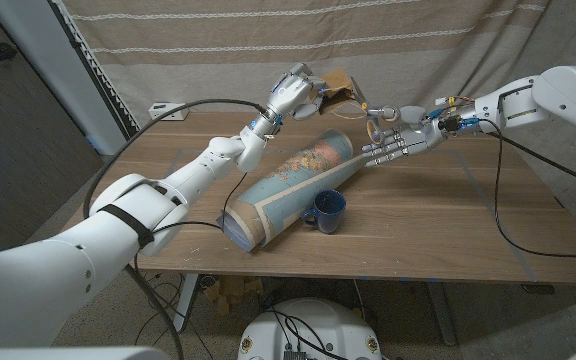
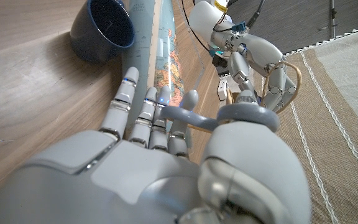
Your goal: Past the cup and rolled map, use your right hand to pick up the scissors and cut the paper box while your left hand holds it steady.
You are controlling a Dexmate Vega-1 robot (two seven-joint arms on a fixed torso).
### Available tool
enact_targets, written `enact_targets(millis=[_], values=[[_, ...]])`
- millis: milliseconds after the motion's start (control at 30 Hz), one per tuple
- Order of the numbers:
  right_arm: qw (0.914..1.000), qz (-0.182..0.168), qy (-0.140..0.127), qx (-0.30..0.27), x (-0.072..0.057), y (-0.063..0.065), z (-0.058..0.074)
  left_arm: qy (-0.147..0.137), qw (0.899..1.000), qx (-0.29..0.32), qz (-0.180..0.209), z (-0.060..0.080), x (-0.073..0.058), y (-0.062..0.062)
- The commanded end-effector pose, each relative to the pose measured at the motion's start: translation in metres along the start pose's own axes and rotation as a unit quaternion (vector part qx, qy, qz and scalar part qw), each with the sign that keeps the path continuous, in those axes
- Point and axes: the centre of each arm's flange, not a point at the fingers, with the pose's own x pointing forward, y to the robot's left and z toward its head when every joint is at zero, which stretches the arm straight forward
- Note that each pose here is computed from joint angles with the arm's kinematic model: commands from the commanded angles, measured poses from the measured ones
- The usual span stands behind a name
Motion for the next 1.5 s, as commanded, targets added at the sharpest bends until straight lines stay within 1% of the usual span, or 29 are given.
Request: enact_targets(millis=[33,533,833,1100,1367,1500], values=[[0.9999,-0.005,-0.008,-0.008,0.0004,-0.0004,0.0062,-0.011,1.000,-0.005,-0.001,0.0022,-0.0002,0.0016],[0.9994,-0.018,-0.029,-0.006,-0.0043,-0.0009,0.0086,-0.017,1.000,-0.008,0.000,0.0035,-0.0022,0.0034],[0.9991,-0.026,-0.033,-0.005,-0.0062,0.0003,0.0071,-0.019,1.000,-0.009,0.001,0.0051,-0.0015,0.0035],[0.9990,-0.032,-0.030,0.001,-0.0051,0.0009,0.0047,-0.016,1.000,-0.008,0.003,0.0037,-0.0020,0.0042],[0.9988,-0.037,-0.033,-0.002,-0.0046,0.0010,0.0070,-0.016,1.000,-0.007,0.002,0.0033,-0.0023,0.0040],[0.9985,-0.041,-0.036,-0.002,-0.0044,0.0016,0.0073,-0.019,1.000,-0.009,0.001,0.0053,-0.0025,0.0032]])
